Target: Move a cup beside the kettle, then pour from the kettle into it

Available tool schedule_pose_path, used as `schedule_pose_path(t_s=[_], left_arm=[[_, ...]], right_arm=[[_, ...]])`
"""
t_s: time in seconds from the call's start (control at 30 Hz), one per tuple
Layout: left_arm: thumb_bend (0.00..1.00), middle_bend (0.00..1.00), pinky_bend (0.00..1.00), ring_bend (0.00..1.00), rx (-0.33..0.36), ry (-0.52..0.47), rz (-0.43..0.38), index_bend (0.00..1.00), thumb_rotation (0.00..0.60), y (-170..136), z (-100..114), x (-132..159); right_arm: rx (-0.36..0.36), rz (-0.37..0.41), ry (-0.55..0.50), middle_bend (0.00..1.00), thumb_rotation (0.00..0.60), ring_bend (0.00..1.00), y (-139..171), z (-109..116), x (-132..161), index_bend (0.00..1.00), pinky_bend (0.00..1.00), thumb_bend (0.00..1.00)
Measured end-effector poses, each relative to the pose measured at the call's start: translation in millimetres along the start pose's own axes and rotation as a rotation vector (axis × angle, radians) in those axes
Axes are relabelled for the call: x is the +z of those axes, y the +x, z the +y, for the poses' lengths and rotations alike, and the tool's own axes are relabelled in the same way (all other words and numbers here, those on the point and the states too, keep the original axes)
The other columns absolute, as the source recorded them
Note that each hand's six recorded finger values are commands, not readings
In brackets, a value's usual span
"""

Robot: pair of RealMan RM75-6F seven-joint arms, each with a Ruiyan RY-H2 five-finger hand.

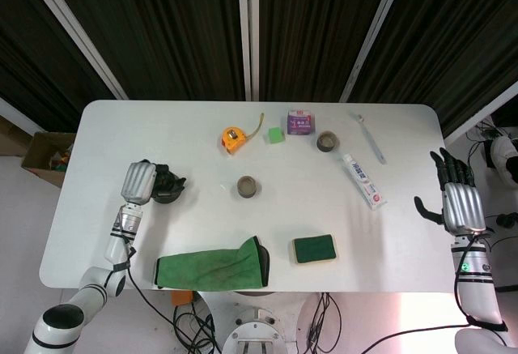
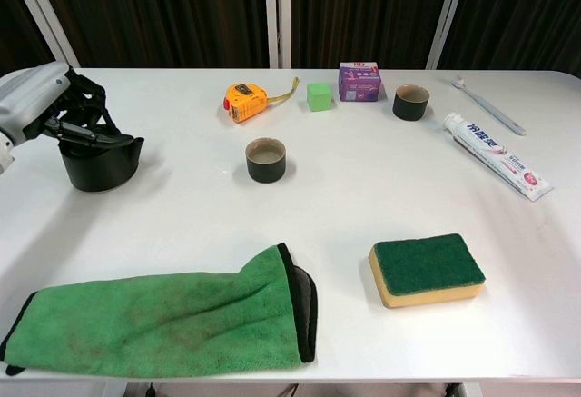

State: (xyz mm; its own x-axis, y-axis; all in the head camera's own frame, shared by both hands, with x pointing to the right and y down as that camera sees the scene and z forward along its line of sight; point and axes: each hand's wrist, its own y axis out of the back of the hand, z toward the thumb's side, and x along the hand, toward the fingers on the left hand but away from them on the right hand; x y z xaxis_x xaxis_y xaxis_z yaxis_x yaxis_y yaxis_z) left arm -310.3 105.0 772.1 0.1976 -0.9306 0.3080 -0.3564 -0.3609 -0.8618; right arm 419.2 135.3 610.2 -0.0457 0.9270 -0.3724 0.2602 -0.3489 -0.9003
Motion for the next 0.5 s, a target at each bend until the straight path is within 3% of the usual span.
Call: schedule_pose_path(t_s=[0.1, 0.2, 0.37, 0.4, 0.5], left_arm=[[0.06, 0.69, 0.52, 0.63, 0.008, 0.016, -0.010, 0.53, 0.431, 0.0, 2.6, 0.7], [0.06, 0.53, 0.42, 0.46, 0.011, 0.041, -0.015, 0.43, 0.422, -0.1, 4.4, -0.2], [0.06, 0.22, 0.20, 0.14, 0.005, 0.086, 0.004, 0.20, 0.288, 0.3, 6.2, -7.2], [0.06, 0.17, 0.17, 0.09, 0.006, 0.087, 0.014, 0.15, 0.259, 0.6, 7.3, -9.4], [0.06, 0.13, 0.15, 0.07, 0.038, 0.086, 0.016, 0.10, 0.214, 1.0, 15.9, -10.6]], right_arm=[[0.000, 0.002, 0.002, 0.00, 0.600, 0.00, -0.3, 0.6, 0.9, 0.00, 0.00, 0.28], [-0.002, 0.005, 0.002, 0.00, 0.600, 0.00, -0.6, 1.2, 2.3, 0.00, 0.00, 0.27], [-0.001, 0.005, 0.001, 0.00, 0.600, 0.00, -0.8, 0.7, 2.7, 0.00, 0.00, 0.28], [-0.001, 0.005, 0.001, 0.00, 0.600, 0.00, -0.8, 0.7, 2.7, 0.00, 0.00, 0.28], [-0.004, 0.002, 0.002, 0.00, 0.600, 0.00, -0.4, 1.2, 1.5, 0.00, 0.00, 0.28]])
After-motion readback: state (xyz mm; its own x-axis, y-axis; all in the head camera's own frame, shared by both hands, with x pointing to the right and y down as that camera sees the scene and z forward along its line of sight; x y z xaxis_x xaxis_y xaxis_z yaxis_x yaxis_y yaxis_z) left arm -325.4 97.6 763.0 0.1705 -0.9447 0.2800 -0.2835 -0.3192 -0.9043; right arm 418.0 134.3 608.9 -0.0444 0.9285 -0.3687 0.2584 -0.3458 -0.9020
